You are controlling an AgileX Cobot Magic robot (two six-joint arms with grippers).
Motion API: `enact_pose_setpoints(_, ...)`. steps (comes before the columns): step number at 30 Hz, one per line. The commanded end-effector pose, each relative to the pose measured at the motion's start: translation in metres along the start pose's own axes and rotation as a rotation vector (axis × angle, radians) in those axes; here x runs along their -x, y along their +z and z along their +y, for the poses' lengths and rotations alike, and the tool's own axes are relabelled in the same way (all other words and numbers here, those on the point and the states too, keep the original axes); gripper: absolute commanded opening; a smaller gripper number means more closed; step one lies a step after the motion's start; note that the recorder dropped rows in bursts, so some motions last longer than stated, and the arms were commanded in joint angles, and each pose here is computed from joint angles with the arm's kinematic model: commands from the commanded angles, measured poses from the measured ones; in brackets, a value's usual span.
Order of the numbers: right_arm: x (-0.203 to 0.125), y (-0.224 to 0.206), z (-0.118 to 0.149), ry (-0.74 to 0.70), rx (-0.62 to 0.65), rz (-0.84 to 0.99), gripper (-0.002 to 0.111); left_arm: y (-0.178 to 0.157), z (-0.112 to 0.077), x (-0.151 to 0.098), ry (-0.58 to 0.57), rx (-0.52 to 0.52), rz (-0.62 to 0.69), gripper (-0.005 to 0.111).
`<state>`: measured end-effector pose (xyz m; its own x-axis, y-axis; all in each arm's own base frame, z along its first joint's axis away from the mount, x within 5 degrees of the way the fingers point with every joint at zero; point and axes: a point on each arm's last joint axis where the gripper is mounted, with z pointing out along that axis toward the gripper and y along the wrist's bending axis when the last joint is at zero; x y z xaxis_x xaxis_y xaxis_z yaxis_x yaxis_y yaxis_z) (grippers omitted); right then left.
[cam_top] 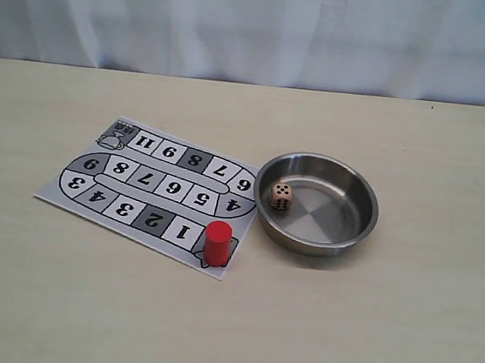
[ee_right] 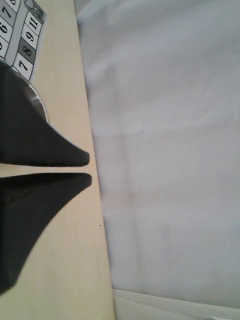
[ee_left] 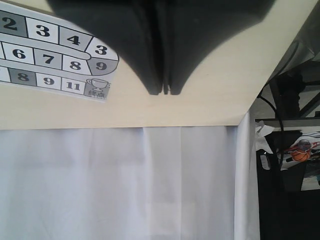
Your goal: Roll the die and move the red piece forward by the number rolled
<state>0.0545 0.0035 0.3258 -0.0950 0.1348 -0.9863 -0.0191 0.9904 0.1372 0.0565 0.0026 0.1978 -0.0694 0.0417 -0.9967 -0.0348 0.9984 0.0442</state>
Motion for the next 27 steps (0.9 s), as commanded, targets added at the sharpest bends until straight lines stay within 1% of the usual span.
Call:
enact_pose_setpoints(1,0.016,0.017,0.002,-0.011,-0.009,0.122,0.004,0.000,0.000,0.003,-0.004,0.000,-0.014,0.000)
enact_pose_setpoints(5,0.021,0.040,0.002,-0.133,0.001,0.244,0.004,0.000,0.000,0.003,-0.004,0.000,-0.014,0.000)
enact_pose_setpoints(7,0.020,0.053,0.004,-0.114,0.024,0.271,0.004,0.000,0.000,0.003,-0.004,0.000,-0.014,0.000)
enact_pose_setpoints(9,0.016,0.065,0.006,-0.138,0.060,0.316,0.006,0.000,0.000,0.003,-0.004,0.000,-0.014,0.000)
enact_pose_setpoints(12,0.008,0.086,0.012,-0.186,0.157,0.385,0.018,0.000,0.000,0.003,-0.004,0.000,-0.014,0.000)
enact_pose_setpoints(15,0.001,0.103,0.021,-0.155,0.283,0.426,0.033,0.000,0.000,0.002,-0.004,0.000,-0.012,0.000)
enact_pose_setpoints(18,-0.006,0.118,0.027,-0.181,0.383,0.465,0.044,0.000,0.000,0.002,-0.004,0.000,-0.012,0.000)
enact_pose_setpoints(23,-0.004,0.140,0.039,-0.165,0.511,0.600,0.045,0.000,0.000,0.002,-0.004,0.000,-0.012,0.000)
enact_pose_setpoints(27,-0.007,0.162,0.051,-0.216,0.524,0.690,0.040,0.000,0.000,0.002,-0.004,0.000,-0.012,0.000)
